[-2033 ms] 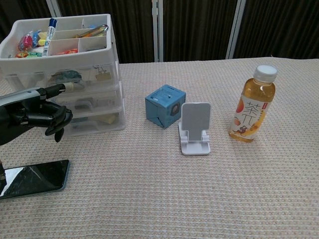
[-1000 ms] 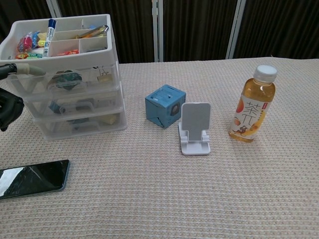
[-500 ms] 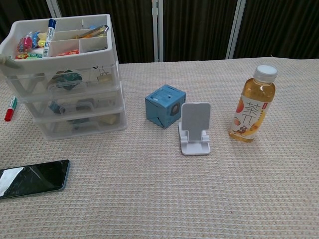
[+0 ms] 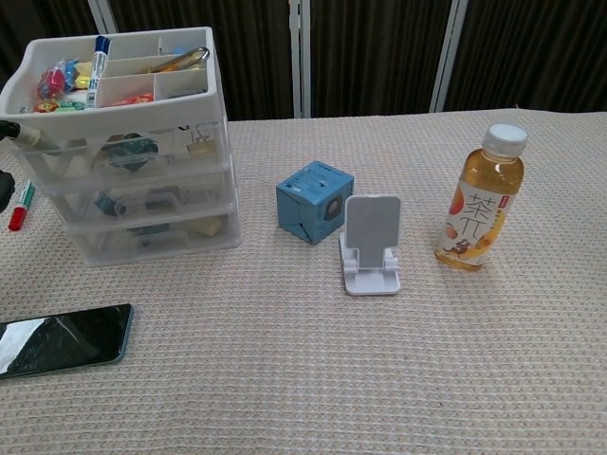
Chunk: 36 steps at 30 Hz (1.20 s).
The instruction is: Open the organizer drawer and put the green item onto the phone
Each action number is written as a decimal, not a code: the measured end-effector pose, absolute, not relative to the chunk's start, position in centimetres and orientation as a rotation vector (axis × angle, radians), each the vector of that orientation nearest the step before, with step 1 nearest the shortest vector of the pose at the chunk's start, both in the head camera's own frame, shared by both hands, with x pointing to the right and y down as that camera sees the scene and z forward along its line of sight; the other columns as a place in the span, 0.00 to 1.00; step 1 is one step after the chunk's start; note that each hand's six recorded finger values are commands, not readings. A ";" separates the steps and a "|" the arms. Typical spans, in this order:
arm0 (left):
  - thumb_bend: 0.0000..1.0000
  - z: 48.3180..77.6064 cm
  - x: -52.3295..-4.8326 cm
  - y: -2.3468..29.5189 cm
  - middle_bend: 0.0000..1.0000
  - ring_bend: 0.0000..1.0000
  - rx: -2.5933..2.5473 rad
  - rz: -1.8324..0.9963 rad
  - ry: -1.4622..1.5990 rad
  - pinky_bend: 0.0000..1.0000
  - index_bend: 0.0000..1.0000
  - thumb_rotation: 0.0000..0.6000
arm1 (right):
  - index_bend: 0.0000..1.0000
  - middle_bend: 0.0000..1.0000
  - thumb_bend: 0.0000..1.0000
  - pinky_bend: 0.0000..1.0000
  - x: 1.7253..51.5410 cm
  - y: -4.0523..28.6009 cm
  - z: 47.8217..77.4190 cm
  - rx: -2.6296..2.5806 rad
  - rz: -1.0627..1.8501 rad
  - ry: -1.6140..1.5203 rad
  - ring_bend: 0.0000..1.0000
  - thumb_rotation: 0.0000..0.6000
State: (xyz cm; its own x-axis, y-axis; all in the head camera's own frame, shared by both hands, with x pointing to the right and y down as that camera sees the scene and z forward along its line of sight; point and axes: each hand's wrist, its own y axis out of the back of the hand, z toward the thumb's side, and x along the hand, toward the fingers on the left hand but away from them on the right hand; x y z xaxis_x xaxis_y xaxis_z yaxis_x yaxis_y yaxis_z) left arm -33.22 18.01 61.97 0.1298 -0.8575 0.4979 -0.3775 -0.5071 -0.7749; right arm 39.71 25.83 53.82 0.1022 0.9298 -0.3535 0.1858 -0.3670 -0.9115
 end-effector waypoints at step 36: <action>0.78 58.6 -32.7 21.1 0.81 0.82 -2.129 -1.277 1.105 0.64 0.41 1.00 | 0.00 0.00 0.02 0.00 39.7 25.9 53.9 -1.668 1.323 -1.104 0.00 1.00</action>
